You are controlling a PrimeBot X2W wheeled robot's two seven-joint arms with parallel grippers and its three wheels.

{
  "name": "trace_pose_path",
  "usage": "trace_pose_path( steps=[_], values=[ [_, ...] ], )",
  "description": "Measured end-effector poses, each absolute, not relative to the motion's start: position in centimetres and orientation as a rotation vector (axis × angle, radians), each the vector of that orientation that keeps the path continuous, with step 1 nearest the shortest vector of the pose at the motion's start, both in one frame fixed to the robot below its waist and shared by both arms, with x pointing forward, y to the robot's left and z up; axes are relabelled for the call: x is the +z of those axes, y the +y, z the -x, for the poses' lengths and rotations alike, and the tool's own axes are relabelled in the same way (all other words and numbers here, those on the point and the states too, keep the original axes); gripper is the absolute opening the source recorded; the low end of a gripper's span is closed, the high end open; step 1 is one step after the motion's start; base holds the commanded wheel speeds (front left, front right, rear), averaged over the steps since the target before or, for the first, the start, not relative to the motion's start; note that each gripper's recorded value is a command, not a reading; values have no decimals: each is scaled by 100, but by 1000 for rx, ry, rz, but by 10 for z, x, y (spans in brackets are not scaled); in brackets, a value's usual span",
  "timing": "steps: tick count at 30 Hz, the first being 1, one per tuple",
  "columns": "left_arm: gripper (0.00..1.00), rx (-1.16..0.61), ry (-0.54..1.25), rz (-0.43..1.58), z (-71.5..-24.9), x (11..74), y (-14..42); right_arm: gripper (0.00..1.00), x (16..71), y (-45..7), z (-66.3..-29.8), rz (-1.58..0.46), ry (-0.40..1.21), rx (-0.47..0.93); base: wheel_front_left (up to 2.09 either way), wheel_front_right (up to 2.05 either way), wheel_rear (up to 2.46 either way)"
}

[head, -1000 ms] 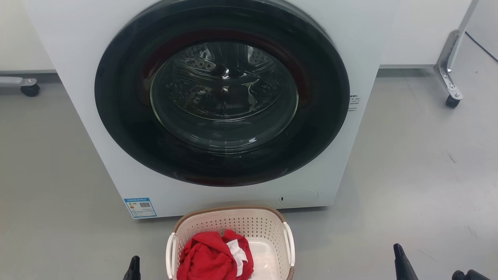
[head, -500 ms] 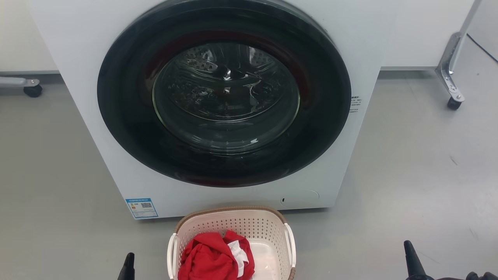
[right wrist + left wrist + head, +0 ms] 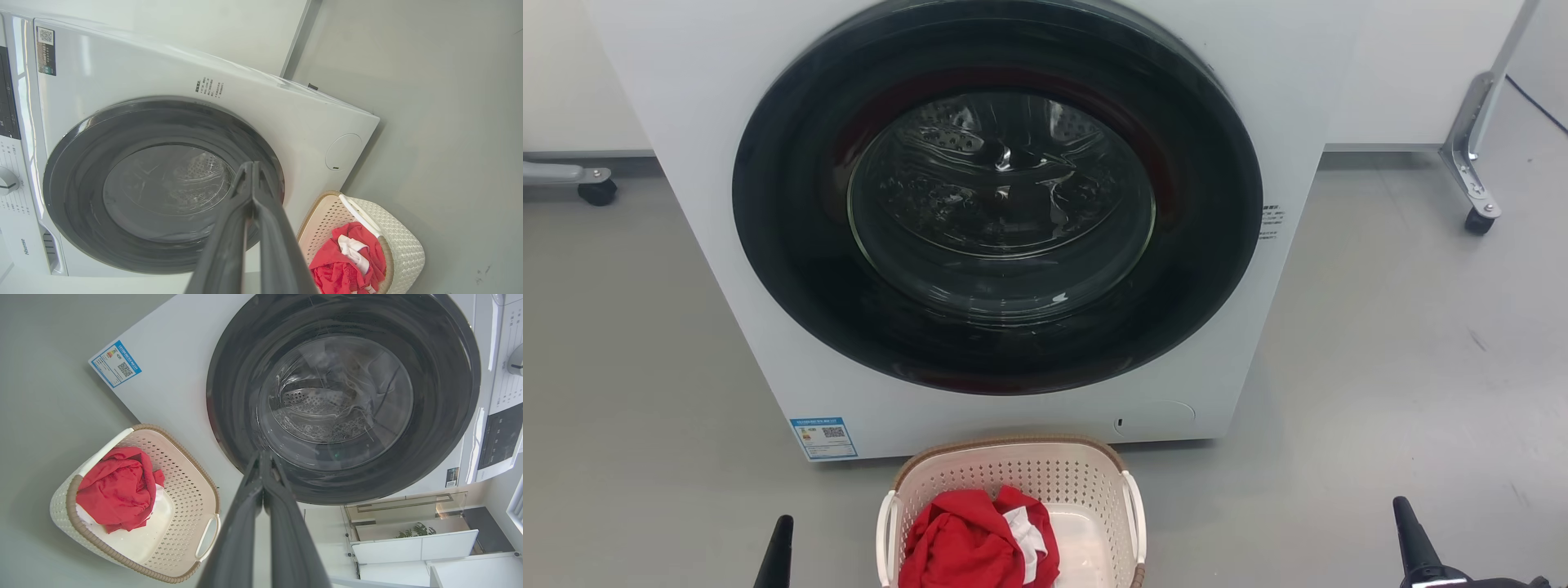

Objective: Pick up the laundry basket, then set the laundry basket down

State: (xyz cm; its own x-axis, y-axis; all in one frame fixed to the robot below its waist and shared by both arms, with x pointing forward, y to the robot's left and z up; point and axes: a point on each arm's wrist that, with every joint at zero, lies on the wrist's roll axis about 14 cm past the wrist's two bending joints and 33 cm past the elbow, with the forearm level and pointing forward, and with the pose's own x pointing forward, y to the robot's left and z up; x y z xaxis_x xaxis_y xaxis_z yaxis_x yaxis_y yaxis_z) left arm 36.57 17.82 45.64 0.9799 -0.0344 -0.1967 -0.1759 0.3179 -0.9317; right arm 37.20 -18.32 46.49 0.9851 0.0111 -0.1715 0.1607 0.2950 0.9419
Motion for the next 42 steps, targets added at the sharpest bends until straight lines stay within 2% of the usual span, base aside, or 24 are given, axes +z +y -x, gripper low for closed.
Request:
trace_pose_path(
  steps=[23,42],
  values=[
    [0,63,97,1553,-377,476,191,0,478,-205,-378,-1565,59,-93,0,0,0],
    [0,54,87,1573,-379,479,191,0,482,-205,-381,-1573,51,-81,0,0,0]
  ],
)
